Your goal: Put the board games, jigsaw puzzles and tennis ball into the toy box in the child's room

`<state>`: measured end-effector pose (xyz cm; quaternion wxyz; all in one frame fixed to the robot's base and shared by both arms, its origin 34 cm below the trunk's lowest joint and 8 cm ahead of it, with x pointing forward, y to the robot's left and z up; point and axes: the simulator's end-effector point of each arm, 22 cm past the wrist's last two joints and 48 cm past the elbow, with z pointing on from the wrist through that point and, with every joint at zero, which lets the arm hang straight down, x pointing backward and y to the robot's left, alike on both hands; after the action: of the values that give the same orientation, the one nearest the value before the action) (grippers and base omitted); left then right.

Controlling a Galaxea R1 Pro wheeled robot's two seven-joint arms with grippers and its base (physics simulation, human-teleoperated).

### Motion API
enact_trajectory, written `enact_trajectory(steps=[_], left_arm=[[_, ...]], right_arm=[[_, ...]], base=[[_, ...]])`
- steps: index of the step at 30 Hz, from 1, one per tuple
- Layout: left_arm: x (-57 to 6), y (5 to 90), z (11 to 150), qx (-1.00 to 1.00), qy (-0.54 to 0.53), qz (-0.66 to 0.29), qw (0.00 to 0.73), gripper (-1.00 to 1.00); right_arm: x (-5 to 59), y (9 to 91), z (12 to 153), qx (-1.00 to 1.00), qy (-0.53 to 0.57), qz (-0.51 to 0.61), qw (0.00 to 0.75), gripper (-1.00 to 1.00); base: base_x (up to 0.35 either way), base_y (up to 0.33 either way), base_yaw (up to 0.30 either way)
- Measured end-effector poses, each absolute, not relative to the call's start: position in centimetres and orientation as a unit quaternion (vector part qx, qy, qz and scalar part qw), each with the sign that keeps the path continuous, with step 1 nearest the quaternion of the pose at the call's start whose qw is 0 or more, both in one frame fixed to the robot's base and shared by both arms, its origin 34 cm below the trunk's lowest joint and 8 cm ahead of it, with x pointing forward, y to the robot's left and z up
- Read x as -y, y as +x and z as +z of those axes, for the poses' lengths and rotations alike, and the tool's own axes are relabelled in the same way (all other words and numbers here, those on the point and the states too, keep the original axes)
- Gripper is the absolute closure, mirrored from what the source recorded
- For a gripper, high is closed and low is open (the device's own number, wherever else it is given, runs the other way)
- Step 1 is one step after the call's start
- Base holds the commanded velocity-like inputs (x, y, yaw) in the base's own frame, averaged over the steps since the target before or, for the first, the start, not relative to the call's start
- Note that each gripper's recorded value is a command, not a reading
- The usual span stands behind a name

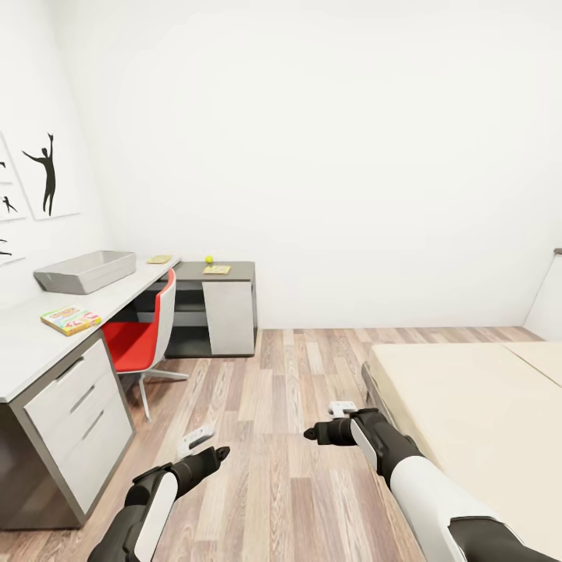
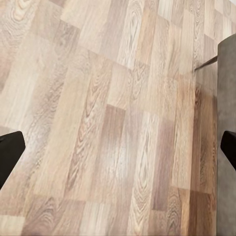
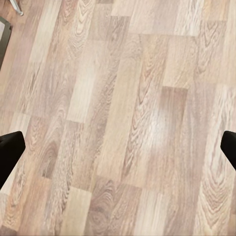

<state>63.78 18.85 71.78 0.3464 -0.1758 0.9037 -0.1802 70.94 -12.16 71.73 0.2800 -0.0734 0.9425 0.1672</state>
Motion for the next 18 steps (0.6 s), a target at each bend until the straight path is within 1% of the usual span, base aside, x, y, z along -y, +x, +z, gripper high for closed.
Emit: enact_trajectory(steps=[18], left_arm=[[-18.92,63.81,71.8,-0.903,-0.177,-0.18,0.347,-1.0]], right_arm=[[12.16,70.92,71.73,-0.943,-0.073,0.167,0.28,-1.0]], base=[[-0.006,0.0,0.008]])
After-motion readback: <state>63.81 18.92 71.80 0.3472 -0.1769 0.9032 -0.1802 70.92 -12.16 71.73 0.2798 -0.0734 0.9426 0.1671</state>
